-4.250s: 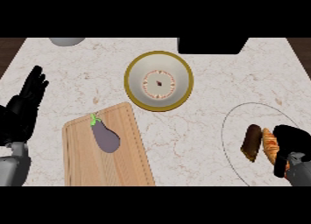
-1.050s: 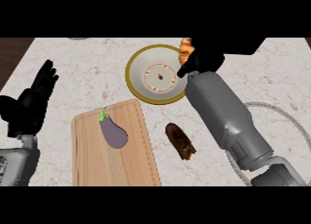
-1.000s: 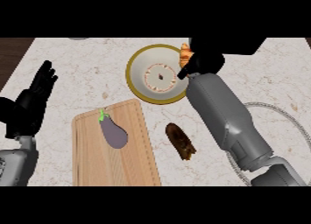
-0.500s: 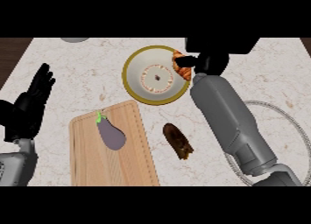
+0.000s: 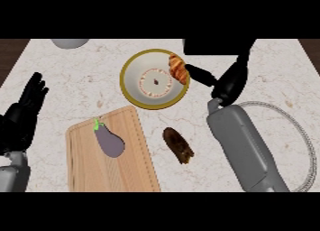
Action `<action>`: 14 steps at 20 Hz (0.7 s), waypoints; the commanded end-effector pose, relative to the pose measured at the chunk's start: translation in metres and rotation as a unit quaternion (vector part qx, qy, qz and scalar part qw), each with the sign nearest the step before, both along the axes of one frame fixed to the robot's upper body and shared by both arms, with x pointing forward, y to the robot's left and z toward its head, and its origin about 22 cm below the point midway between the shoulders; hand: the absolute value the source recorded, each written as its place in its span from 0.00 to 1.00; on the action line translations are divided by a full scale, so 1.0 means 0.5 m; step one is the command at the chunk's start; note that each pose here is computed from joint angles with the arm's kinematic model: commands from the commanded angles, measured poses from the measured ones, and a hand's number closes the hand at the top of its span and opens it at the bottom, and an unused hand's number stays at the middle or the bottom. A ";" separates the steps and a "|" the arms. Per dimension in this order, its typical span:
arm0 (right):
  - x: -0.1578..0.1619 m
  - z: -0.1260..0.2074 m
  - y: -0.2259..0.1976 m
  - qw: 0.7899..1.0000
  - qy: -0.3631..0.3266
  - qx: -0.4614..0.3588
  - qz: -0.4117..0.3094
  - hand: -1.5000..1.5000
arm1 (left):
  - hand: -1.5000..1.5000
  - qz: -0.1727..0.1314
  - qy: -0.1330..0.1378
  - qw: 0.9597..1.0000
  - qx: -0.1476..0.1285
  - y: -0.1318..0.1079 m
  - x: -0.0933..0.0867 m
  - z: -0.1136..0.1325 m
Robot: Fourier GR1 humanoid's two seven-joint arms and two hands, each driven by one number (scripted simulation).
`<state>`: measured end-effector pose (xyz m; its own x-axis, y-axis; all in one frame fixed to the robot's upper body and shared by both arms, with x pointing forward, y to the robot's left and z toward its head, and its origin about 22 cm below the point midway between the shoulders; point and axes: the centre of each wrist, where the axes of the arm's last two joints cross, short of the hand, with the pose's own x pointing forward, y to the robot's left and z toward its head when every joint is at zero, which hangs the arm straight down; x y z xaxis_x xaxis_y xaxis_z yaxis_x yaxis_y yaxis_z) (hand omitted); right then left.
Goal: Pick the croissant from the placemat and place it in the bowl
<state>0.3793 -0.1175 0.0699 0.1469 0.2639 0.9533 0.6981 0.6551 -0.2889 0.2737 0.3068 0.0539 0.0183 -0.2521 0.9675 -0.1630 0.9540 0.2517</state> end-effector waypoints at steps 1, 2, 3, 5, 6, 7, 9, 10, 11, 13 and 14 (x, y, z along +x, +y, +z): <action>-0.113 -0.054 -0.018 0.999 -0.014 0.040 0.002 0.00 | 0.50 0.007 -0.003 1.000 -0.008 0.013 -0.031 -0.007; -0.137 -0.057 -0.036 0.999 -0.023 0.041 0.000 0.00 | 0.50 0.017 0.002 1.000 -0.005 0.018 -0.011 -0.001; -0.160 -0.050 -0.041 0.998 -0.032 0.047 0.004 0.00 | 0.50 0.010 0.003 1.000 -0.001 0.017 -0.041 -0.009; -0.213 -0.051 -0.060 0.998 -0.042 0.053 0.013 0.00 | 0.50 0.016 0.001 1.000 -0.003 0.044 0.011 0.023; -0.241 -0.036 -0.042 0.995 -0.056 0.081 0.022 0.00 | 0.50 0.013 0.004 1.000 -0.001 0.042 -0.019 -0.004; -0.272 -0.039 -0.055 0.994 -0.055 0.087 0.029 0.00 | 0.50 0.013 -0.003 1.000 0.000 0.020 -0.014 0.001; -0.308 -0.042 -0.080 0.994 -0.069 0.082 0.033 0.00 | 0.50 0.005 -0.006 1.000 -0.009 0.004 -0.010 0.019; -0.345 -0.031 -0.092 0.992 -0.079 0.078 0.052 0.00 | 0.50 0.010 -0.005 1.000 -0.005 0.016 0.002 0.010; -0.350 -0.046 -0.095 0.993 -0.076 0.080 0.046 0.00 | 0.50 0.009 -0.011 1.000 0.004 0.045 0.010 0.058; -0.358 -0.045 -0.090 0.991 -0.100 0.075 0.047 0.00 | 0.50 0.003 -0.011 1.000 0.004 -0.019 0.003 0.010; -0.357 -0.011 -0.111 0.990 -0.109 0.072 0.047 0.00 | 0.50 0.005 -0.002 1.000 0.007 -0.014 0.004 0.002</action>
